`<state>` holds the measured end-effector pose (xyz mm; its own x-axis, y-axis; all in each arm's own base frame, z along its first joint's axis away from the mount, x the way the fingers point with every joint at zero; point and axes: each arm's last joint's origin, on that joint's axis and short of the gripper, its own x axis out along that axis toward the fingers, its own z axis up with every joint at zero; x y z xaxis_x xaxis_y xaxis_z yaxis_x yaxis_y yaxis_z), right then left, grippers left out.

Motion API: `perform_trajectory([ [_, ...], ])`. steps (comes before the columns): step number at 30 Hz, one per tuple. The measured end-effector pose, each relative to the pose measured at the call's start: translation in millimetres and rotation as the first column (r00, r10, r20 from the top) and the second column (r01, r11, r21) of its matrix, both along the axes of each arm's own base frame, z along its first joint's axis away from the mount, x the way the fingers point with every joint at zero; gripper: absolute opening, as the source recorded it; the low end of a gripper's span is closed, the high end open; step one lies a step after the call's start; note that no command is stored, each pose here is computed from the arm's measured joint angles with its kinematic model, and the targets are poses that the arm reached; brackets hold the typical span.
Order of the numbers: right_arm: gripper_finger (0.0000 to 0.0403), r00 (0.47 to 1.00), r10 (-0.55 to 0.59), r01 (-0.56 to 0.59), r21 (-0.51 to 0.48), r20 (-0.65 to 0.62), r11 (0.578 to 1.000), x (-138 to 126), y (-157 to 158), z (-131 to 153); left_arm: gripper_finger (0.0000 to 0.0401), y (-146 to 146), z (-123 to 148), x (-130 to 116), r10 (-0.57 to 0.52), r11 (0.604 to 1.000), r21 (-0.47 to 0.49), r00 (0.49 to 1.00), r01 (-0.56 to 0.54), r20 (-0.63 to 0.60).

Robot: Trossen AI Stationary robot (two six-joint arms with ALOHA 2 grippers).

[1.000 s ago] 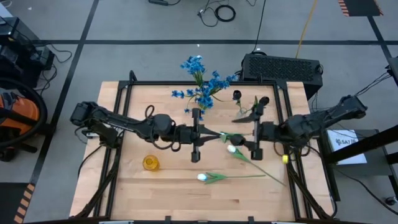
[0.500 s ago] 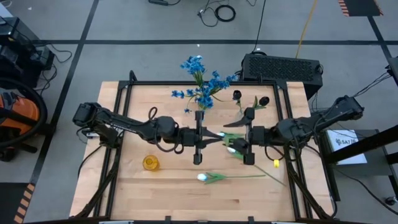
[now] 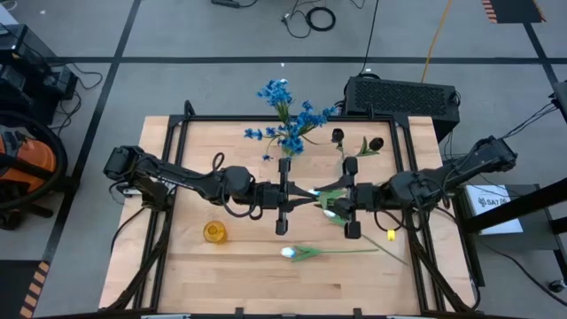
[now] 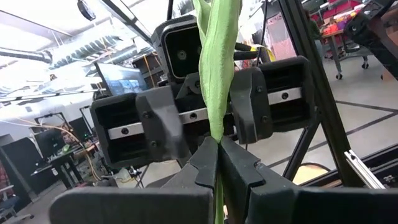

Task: Sort flowers into vase by color
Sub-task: Put the black tulip into the transparent vase

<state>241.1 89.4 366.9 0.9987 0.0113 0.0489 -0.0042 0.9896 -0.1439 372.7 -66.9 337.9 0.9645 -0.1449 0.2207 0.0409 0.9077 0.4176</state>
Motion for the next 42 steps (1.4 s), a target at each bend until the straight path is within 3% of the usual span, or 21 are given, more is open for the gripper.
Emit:
perform_trajectory([
  [11, 0.0042, 1.000, -0.003, 0.003, -0.004, 0.000, 1.000, -0.2, -0.4, 0.2, 0.0046, 0.5, -0.7, 0.1, -0.003, 1.000, -0.023, 1.000, 0.003, -0.012],
  [19, 0.0034, 1.000, -0.003, 0.003, -0.006, -0.005, 1.000, -0.4, -0.4, -0.4, 0.0059, 0.4, -3.5, 0.4, -0.003, 1.000, -0.018, 0.999, 0.002, -0.044],
  [24, 0.0022, 1.000, -0.011, 0.011, -0.007, -0.008, 1.000, -1.1, -1.2, -0.3, 0.0117, 0.4, -4.6, 0.6, -0.003, 0.999, -0.041, 0.998, 0.000, -0.059],
  [30, 0.0005, 1.000, -0.021, 0.021, -0.005, -0.018, 1.000, -6.0, -3.8, 1.6, 0.0202, -1.1, -5.7, 0.6, 0.059, 0.997, -0.052, 0.996, -0.063, -0.068],
  [32, 0.0003, 0.999, -0.008, 0.008, -0.005, -0.036, 1.000, -10.9, -4.4, 2.2, 0.0220, 0.0, -4.7, -0.7, 0.128, 0.989, -0.064, 0.989, -0.132, -0.072],
  [37, 0.0003, 0.994, -0.064, 0.064, 0.003, -0.085, 0.998, -30.7, -13.8, 6.6, 0.0248, -3.0, 4.3, -15.6, 0.305, 0.944, -0.083, 0.941, -0.319, -0.144],
  [42, 0.0003, 0.959, -0.214, 0.208, -0.049, -0.184, 0.977, -49.3, -25.8, 2.0, 0.0254, -6.7, 13.3, -33.6, 0.323, 0.927, -0.122, 0.919, -0.356, -0.225],
])
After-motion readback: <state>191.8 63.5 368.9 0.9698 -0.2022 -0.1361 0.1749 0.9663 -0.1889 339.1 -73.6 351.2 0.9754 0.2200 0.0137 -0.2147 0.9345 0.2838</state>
